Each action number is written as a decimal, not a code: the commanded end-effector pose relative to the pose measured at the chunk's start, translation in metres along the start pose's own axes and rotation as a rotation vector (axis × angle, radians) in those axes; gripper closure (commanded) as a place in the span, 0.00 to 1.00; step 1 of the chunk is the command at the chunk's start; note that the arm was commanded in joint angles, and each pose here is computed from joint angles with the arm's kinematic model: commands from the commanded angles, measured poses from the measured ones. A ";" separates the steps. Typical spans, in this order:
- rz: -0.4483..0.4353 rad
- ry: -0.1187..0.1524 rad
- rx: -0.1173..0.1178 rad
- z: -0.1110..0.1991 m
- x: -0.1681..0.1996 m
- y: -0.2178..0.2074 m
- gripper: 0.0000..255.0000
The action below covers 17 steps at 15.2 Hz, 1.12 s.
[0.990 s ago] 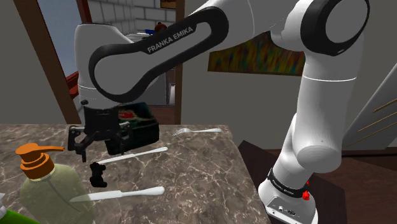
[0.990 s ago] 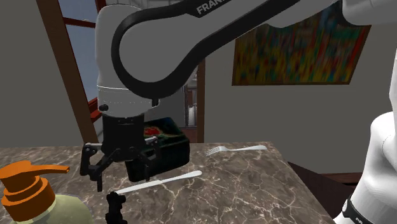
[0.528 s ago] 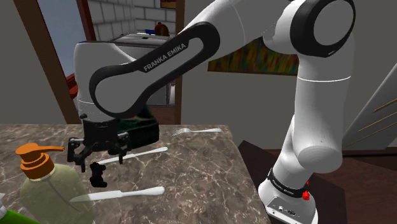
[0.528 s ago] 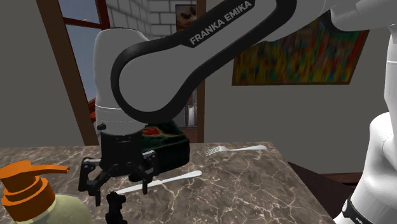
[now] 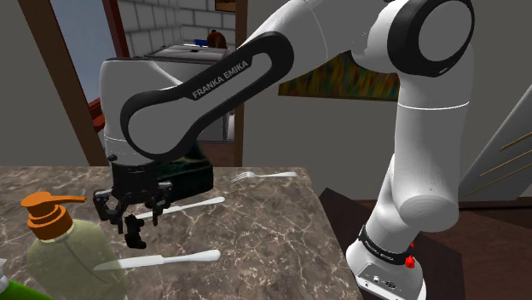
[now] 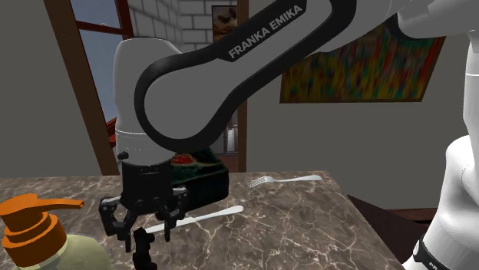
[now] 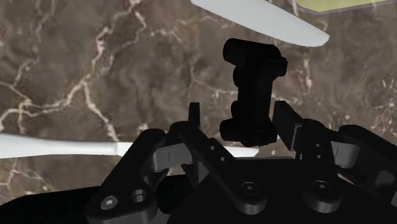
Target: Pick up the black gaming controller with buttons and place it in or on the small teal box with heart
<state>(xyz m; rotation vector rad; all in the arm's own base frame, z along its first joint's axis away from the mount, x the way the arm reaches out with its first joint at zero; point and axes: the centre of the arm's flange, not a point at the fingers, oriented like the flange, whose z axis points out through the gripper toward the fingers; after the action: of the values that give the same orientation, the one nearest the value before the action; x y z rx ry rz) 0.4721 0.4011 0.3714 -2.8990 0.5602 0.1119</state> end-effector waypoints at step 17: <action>0.000 0.000 0.000 -0.041 -0.005 -0.007 1.00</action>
<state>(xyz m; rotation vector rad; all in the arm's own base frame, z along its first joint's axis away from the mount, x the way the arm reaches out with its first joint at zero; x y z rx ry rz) 0.4727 0.4015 0.4079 -2.8988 0.5603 0.1114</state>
